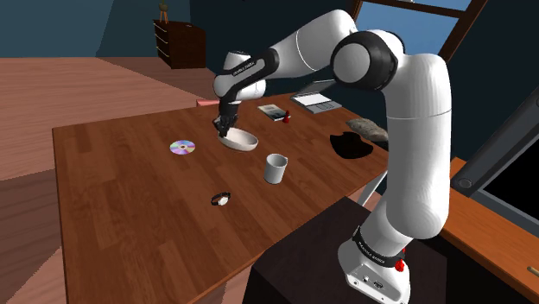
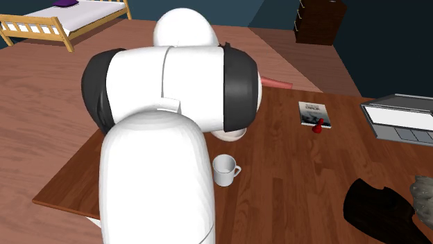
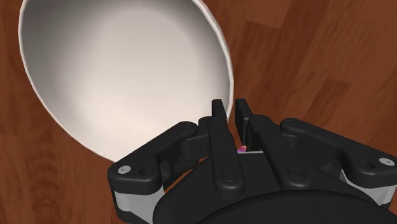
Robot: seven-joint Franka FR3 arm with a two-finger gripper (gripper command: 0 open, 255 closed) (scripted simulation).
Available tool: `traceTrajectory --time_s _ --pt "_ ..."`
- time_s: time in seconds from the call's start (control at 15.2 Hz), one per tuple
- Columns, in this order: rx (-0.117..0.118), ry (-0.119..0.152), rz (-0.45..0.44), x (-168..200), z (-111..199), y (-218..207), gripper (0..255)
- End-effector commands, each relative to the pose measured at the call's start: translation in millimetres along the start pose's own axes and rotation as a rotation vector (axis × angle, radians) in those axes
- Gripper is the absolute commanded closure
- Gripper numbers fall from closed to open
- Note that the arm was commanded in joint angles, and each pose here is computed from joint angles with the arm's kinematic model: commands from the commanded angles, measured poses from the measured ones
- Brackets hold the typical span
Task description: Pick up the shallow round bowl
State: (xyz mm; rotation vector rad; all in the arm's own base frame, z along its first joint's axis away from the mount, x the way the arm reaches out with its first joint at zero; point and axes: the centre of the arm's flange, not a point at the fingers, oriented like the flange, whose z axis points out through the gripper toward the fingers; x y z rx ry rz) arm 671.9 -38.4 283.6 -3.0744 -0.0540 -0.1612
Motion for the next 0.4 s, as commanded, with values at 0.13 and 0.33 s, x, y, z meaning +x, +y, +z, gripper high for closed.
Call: traceTrajectory --time_s 0.13,0.33 --pt "0.0 0.0 0.0 2.7 -20.7 -0.9 255" --pt "0.0 0.0 0.0 3.4 -26.7 -1.3 255"
